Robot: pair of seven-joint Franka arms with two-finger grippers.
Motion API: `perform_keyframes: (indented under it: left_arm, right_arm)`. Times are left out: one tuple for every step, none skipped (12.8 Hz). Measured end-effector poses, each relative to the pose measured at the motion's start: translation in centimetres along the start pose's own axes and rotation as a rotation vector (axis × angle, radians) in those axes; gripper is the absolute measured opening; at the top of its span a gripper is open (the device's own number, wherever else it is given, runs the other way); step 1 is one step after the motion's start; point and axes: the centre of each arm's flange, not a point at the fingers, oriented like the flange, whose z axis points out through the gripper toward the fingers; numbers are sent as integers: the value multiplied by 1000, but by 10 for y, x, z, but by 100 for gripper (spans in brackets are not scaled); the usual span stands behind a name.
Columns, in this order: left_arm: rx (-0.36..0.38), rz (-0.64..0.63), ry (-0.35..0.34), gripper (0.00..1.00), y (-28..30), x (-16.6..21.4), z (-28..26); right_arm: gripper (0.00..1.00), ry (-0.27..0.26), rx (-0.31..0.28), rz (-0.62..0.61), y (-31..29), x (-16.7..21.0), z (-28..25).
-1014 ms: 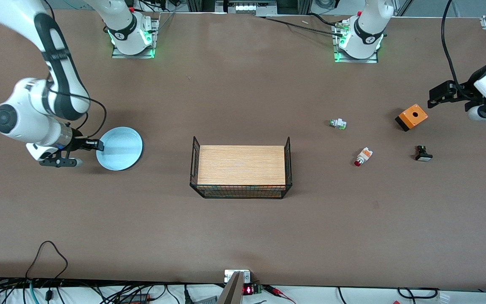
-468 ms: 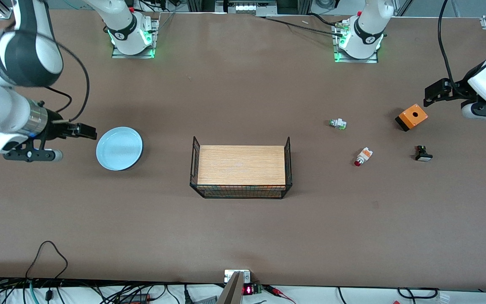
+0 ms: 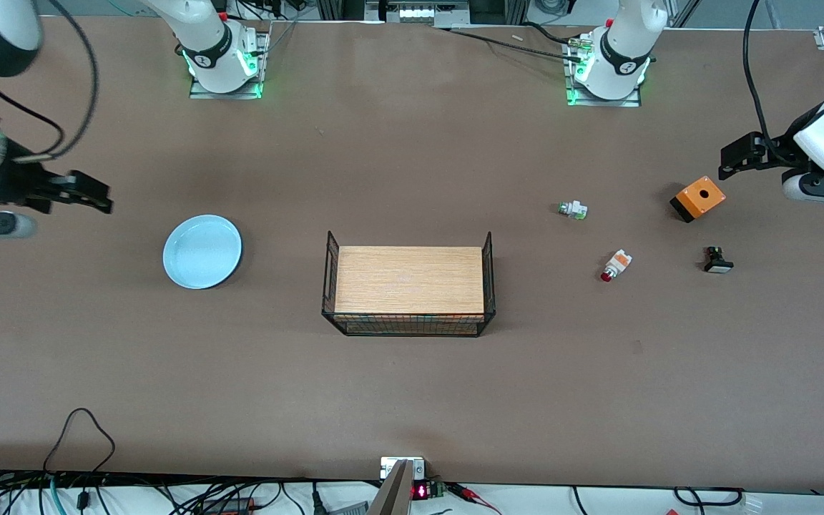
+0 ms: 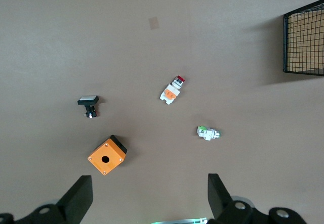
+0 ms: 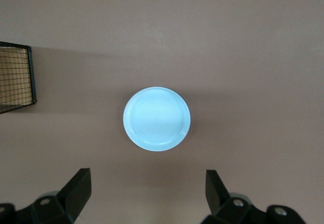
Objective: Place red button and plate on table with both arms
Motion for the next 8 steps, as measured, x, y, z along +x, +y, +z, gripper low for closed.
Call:
perform_keyframes:
  left_arm:
    - [0, -1, 4, 100, 0, -2, -2]
    - [0, -1, 6, 100, 0, -3, -5]
    - [0, -2, 6, 100, -1, -5, -6]
    - [0, -3, 7, 100, -1, -6, -7]
    - [0, -3, 6, 100, -1, -6, -7]
    - [0, -3, 5, 100, -1, -6, -7]
    - [0, -3, 5, 100, -1, -6, -7]
    - [0, -3, 4, 100, -1, -6, -7]
  right_arm:
    - [100, -13, 1, 10, 13, -2, 3]
    - [100, -25, 3, 18, 22, -6, 7]
    - [100, -34, 8, 20, 25, -13, 9]
    - [100, -38, 13, 22, 25, -22, 8]
    - [100, -42, 17, 31, 24, -31, 4]
    - [100, -44, 21, 40, 21, -39, -2]
    - [100, -43, 23, 42, 19, -45, -6]
    - [100, -40, 24, 41, 18, -49, -10]
